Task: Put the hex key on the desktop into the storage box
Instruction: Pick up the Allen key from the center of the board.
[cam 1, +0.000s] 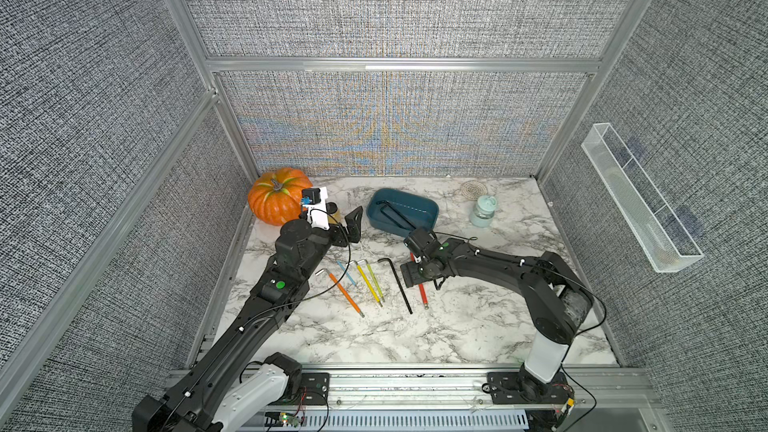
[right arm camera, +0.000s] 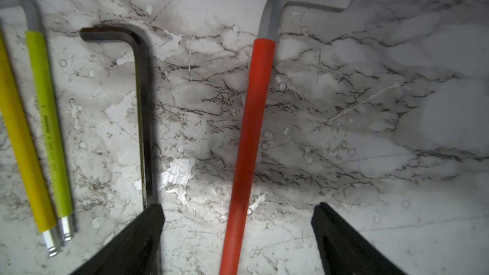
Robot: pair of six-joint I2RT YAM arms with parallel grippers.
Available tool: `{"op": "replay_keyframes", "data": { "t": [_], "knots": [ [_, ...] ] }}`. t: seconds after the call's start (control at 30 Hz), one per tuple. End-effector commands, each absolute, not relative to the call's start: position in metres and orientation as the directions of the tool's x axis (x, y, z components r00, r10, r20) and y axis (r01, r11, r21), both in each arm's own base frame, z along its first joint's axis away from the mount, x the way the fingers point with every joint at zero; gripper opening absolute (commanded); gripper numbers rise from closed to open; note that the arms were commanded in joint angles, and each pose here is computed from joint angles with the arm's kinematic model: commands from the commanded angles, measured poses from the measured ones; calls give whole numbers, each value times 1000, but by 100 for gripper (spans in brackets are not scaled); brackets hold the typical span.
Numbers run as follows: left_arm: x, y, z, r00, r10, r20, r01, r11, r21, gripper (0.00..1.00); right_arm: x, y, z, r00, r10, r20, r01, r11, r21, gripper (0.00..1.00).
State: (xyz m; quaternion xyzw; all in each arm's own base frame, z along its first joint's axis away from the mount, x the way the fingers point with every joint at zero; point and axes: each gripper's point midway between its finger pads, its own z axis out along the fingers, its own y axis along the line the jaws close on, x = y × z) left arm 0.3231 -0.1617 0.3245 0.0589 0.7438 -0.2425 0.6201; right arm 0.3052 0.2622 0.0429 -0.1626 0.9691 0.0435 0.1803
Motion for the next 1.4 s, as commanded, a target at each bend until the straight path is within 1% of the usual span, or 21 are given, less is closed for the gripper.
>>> {"op": "replay_keyframes", "data": {
  "t": [0.0,0.1,0.2,0.33,0.5,0.6,0.67,0.8,0.87,0.9,0.93,1.07,1.17,1.27,1.37],
  "knots": [
    [324,-162,327,-214,-220,-952,392,873,-290,100,308,267,41,-884,-284,-372,-321,946,40,88],
    [325,-163,326,-216,-217,-952,391,874,-288,100,309,268,38,-885,-285,-367,-323,945,45,84],
    [326,-164,324,-219,-215,-952,394,873,-288,100,307,271,33,-888,-293,-355,-334,941,58,67],
    [326,-164,322,-224,-213,-951,394,873,-289,100,305,273,25,-892,-295,-342,-339,938,74,62],
    [326,-165,324,-229,-210,-950,398,871,-288,100,303,273,21,-897,-289,-334,-336,937,93,45],
    [327,-166,324,-246,-208,-947,391,873,-293,100,302,273,20,-899,-288,-330,-336,937,97,29],
    [330,-167,323,-283,-194,-939,375,879,-295,100,301,272,19,-900,-290,-325,-337,937,96,27],
    [339,-175,310,-399,-117,-909,361,891,-273,100,299,272,16,-901,-298,-315,-343,934,96,8],
    [342,-180,304,-433,-103,-896,363,889,-278,100,298,272,17,-898,-304,-317,-349,933,94,6],
    [343,-180,302,-440,-110,-891,358,889,-286,100,298,274,19,-895,-308,-321,-354,930,95,2],
    [344,-181,300,-444,-117,-888,354,888,-295,100,297,275,20,-893,-312,-325,-359,928,95,0],
    [345,-186,298,-489,-124,-863,357,875,-328,100,296,281,36,-865,-345,-365,-404,910,96,0],
    [345,-195,310,-527,-100,-844,386,856,-343,100,294,287,52,-823,-397,-406,-466,881,82,0],
    [345,-198,323,-527,-95,-845,405,846,-348,100,292,295,73,-760,-456,-463,-539,840,56,0],
    [343,-198,328,-521,-101,-848,405,845,-349,100,297,295,106,-700,-465,-541,-567,823,26,0]
  ]
}}
